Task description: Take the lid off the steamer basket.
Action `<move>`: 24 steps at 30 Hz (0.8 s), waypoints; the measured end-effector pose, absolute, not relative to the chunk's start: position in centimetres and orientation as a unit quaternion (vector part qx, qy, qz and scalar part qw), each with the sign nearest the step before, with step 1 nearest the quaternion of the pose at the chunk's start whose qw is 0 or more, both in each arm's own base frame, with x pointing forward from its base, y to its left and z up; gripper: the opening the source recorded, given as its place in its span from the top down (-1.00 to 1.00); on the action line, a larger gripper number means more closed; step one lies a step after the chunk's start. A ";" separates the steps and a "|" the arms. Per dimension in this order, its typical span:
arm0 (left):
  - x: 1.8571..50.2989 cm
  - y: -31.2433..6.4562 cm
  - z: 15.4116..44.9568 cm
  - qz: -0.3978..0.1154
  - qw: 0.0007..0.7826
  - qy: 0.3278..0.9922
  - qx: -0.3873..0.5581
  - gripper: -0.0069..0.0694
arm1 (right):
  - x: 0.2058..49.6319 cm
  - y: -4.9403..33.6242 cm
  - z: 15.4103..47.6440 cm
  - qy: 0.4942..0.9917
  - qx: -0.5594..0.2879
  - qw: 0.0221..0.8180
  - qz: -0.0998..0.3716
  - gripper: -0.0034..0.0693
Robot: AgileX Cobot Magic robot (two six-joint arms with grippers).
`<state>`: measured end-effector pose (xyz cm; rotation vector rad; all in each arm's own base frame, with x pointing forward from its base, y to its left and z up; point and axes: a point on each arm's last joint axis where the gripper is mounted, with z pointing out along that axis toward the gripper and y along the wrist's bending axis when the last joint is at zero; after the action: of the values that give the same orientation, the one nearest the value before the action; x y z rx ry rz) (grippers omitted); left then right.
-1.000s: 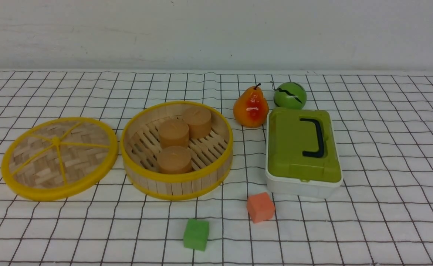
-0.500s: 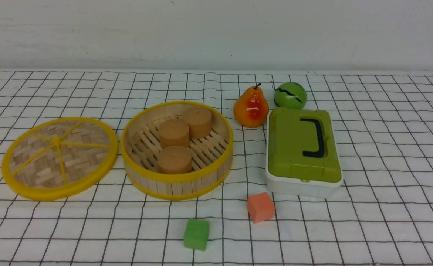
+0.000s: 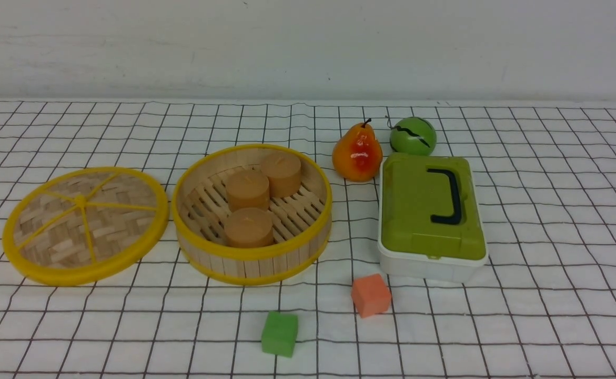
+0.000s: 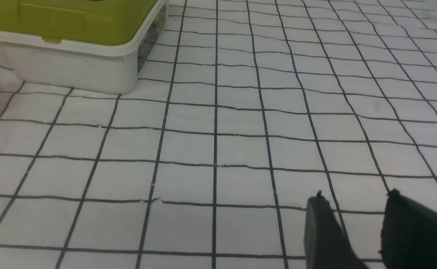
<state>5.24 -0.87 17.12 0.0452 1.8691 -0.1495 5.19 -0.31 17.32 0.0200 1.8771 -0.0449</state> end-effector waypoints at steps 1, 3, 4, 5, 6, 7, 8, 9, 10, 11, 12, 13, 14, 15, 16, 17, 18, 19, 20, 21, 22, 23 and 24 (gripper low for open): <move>5.2 -0.9 17.1 -0.064 0.592 0.803 0.019 0.81 | 5.2 -0.3 17.3 0.807 0.009 0.591 -0.019 0.25; 5.2 -0.9 17.1 -0.064 0.592 0.803 0.019 0.81 | 5.2 -0.3 17.3 0.807 0.009 0.591 -0.019 0.25; 5.2 -0.9 17.1 -0.064 0.592 0.803 0.019 0.80 | 5.2 -0.3 17.3 0.807 0.009 0.591 -0.019 0.25; 5.2 -0.9 17.1 -0.064 0.592 0.803 0.019 0.80 | 5.2 -0.3 17.3 0.807 0.009 0.591 -0.019 0.25; 5.2 -0.9 17.1 -0.064 0.592 0.803 0.020 0.80 | 5.2 -0.3 17.3 0.807 0.009 0.591 -0.019 0.25; 5.2 -0.9 17.1 -0.064 0.592 0.803 0.020 0.80 | 5.2 -0.3 17.3 0.807 0.009 0.591 -0.019 0.25; 5.2 -0.9 17.1 -0.064 0.592 0.803 0.020 0.80 | 5.2 -0.3 17.3 0.807 0.009 0.591 -0.019 0.25; 5.2 -0.9 17.1 -0.064 0.592 0.803 0.020 0.79 | 5.2 -0.3 17.3 0.807 0.009 0.591 -0.019 0.25; 5.2 -0.9 17.1 -0.064 0.592 0.803 0.020 0.79 | 5.2 -0.3 17.3 0.807 0.009 0.591 -0.019 0.25; 5.2 -0.9 17.1 -0.064 0.592 0.803 0.020 0.79 | 5.2 -0.3 17.3 0.807 0.009 0.591 -0.019 0.25; 5.2 -0.9 17.1 -0.064 0.592 0.803 0.020 0.78 | 5.2 -0.3 17.3 0.807 0.009 0.591 -0.019 0.25; 5.2 -0.9 17.1 -0.064 0.592 0.803 0.020 0.78 | 5.2 -0.3 17.3 0.807 0.009 0.591 -0.019 0.25; 5.2 -0.9 17.1 -0.064 0.592 0.803 0.020 0.77 | 5.2 -0.3 17.3 0.807 0.009 0.591 -0.019 0.25; 5.2 -0.9 17.1 -0.064 0.592 0.803 0.020 0.77 | 5.2 -0.3 17.3 0.807 0.009 0.591 -0.019 0.25; 5.2 -0.9 17.1 -0.064 0.592 0.803 0.020 0.77 | 5.2 -0.3 17.3 0.807 0.009 0.591 -0.019 0.25; 5.2 -0.9 17.1 -0.064 0.592 0.803 0.020 0.77 | 5.2 -0.3 17.3 0.807 0.009 0.591 -0.019 0.25; 5.2 -0.9 17.1 -0.064 0.592 0.803 0.020 0.77 | 5.2 -0.3 17.3 0.807 0.009 0.591 -0.019 0.25; 5.2 -0.9 17.1 -0.064 0.592 0.803 0.020 0.77 | 5.2 -0.3 17.3 0.807 0.009 0.591 -0.019 0.25; 5.2 -0.9 17.1 -0.064 0.592 0.803 0.020 0.77 | 5.2 -0.3 17.3 0.807 0.009 0.591 -0.019 0.25; 5.2 -0.9 17.1 -0.064 0.592 0.803 0.020 0.77 | 5.2 -0.3 17.3 0.807 0.009 0.591 -0.019 0.25; 5.2 -0.9 17.1 -0.064 0.592 0.803 0.020 0.77 | 5.2 -0.3 17.3 0.807 0.009 0.591 -0.019 0.25; 5.2 -0.9 17.1 -0.064 0.592 0.803 0.020 0.77 | 5.2 -0.3 17.3 0.807 0.009 0.591 -0.019 0.25; 5.2 -0.9 17.1 -0.064 0.592 0.803 0.020 0.77 | 5.2 -0.3 17.3 0.807 0.009 0.591 -0.019 0.25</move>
<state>5.24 -0.87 17.12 0.0456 1.8691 -0.1492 5.19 -0.31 17.32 0.0200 1.8771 -0.0449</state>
